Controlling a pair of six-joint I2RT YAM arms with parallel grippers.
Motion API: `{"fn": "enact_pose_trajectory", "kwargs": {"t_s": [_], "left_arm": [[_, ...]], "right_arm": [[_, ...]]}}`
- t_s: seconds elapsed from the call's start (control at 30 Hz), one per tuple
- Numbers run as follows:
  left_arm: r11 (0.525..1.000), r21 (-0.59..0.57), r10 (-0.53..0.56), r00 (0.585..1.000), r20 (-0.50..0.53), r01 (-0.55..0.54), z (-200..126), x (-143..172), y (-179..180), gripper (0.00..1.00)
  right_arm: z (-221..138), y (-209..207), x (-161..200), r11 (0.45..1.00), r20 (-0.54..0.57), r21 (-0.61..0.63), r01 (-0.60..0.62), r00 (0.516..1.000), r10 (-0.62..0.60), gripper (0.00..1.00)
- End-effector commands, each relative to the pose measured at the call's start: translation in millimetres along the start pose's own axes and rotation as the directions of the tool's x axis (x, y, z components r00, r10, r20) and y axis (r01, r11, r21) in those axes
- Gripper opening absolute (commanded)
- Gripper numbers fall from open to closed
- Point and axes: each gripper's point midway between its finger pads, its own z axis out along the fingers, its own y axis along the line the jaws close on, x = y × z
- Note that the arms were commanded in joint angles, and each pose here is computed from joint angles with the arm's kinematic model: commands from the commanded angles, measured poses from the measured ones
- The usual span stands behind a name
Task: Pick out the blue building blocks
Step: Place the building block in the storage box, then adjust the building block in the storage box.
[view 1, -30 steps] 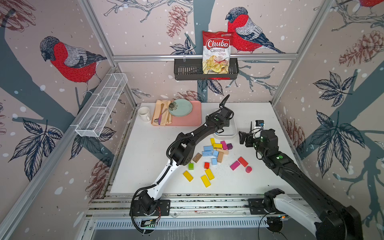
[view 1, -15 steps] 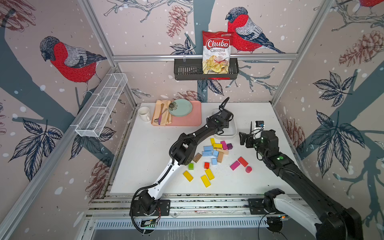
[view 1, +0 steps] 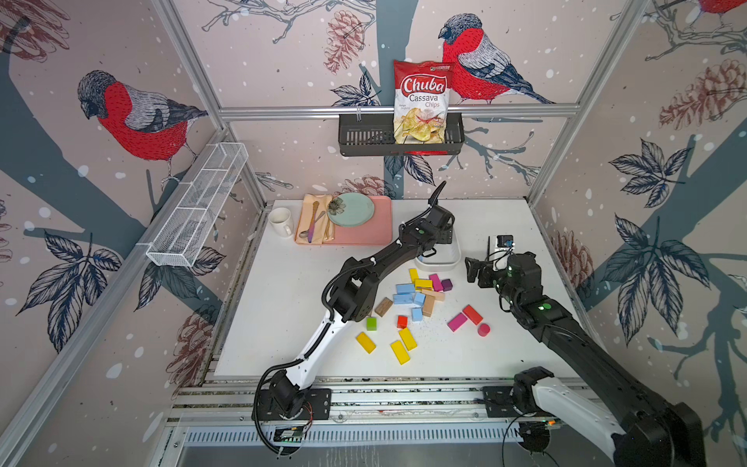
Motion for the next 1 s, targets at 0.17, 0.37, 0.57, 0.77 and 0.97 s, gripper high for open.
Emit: {"fn": "enact_pose_trajectory", "kwargs": {"t_s": [0.17,0.37,0.57,0.77,0.97], "left_arm": [[0.986,0.152,0.03,0.976,0.215,-0.064,-124,-89,-23,0.96],[0.978,0.159,0.087,0.953,0.289,-0.137,-183,-75,-1,0.97],[0.955,0.183,0.167,0.934,0.316,-0.233,-222,-38,20,0.97],[0.951,0.163,0.207,0.931,0.301,-0.264,-242,-8,43,0.97],[0.95,0.18,0.186,0.926,0.329,-0.255,-263,1,51,0.97]], "right_arm": [[15,9,-11,0.996,-0.075,-0.063,-0.064,0.995,0.06,1.0],[44,12,-17,0.991,-0.184,-0.065,-0.117,0.977,0.103,1.0],[87,24,-16,0.974,-0.307,-0.077,-0.214,0.934,0.181,1.0],[124,40,-13,0.951,-0.367,-0.077,-0.299,0.895,0.252,1.0],[159,53,-12,0.942,-0.37,-0.04,-0.332,0.881,0.295,1.0]]}}
